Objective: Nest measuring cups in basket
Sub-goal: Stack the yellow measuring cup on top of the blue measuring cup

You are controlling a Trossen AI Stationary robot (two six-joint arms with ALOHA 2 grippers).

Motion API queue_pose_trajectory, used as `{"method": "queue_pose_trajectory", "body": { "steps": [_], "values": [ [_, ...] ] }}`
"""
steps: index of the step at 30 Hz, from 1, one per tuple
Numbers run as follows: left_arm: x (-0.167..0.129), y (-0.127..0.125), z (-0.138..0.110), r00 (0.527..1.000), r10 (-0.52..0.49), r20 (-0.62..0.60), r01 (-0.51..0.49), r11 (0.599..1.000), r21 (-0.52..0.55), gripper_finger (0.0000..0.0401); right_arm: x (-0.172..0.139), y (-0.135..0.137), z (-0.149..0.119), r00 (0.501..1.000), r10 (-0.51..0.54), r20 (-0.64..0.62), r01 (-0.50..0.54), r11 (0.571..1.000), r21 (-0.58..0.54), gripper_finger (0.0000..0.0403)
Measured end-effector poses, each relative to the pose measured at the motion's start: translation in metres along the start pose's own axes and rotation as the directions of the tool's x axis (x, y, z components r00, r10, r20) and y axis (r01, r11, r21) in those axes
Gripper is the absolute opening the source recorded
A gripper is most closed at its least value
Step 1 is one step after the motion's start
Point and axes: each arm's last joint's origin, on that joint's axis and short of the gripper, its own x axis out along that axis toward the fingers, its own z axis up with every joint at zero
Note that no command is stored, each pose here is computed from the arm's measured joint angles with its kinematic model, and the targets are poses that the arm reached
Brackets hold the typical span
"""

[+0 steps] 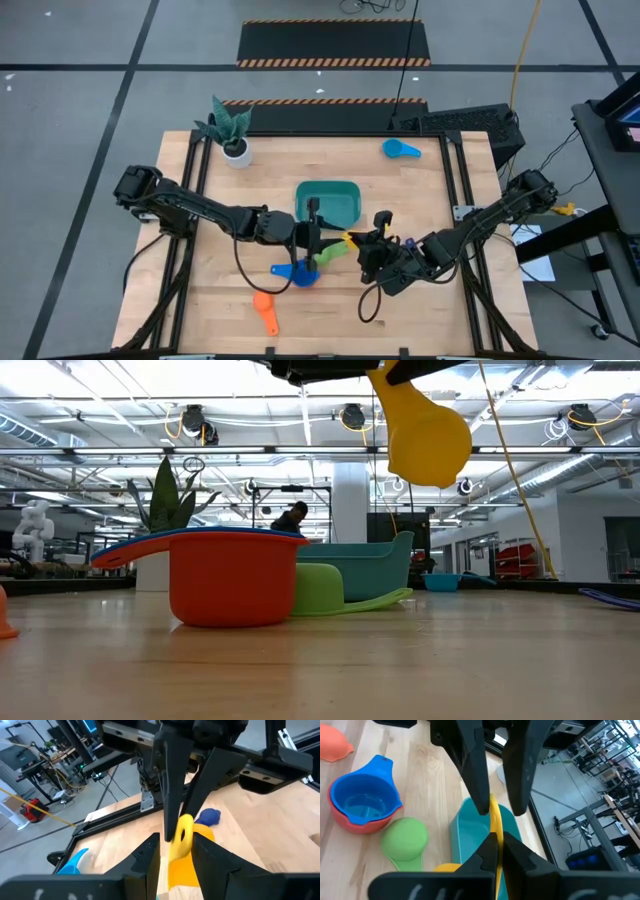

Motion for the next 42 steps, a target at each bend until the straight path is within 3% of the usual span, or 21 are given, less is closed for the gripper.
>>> {"method": "queue_pose_trajectory", "body": {
  "steps": [10, 18, 23, 28, 33, 42],
  "values": [
    [0.0, 0.0, 0.0, 1.0, 0.001, 0.004, -0.001, 1.0, -0.001, 0.0102, 0.004, -0.003, 0.001, 0.999, 0.033, 0.0, -0.033, 0.999, 0.023, 0.0],
    [0.001, 0.003, -0.004, 1.0, -0.009, -0.03, 0.009, 1.0, 0.017, 0.0019, 0.005, -0.003, 0.002, 0.999, 0.032, 0.005, -0.033, 0.999, 0.035, 0.0],
    [0.001, 0.003, -0.003, 1.0, -0.007, -0.027, 0.008, 0.999, 0.032, 0.0008, 0.005, -0.003, 0.002, 0.999, 0.033, 0.006, -0.033, 0.999, 0.036, 0.0004],
    [-0.004, 0.002, 0.001, 1.0, -0.01, -0.013, 0.011, 0.999, 0.033, 0.0007, -0.006, -0.004, 0.005, 0.998, 0.052, 0.035, -0.052, 0.999, 0.008, 0.0042],
    [-0.02, 0.006, 0.017, 1.0, 0.01, 0.025, -0.011, 1.0, 0.026, 0.0006, -0.033, -0.017, 0.01, 0.991, 0.083, 0.108, -0.09, 0.994, 0.065, 0.01],
    [-0.074, 0.003, 0.036, 0.986, 0.118, 0.122, -0.124, 0.991, 0.042, 0.0006, -0.069, -0.028, 0.005, 0.975, 0.148, 0.165, -0.16, 0.985, 0.066, 0.0154]
  ]
}}
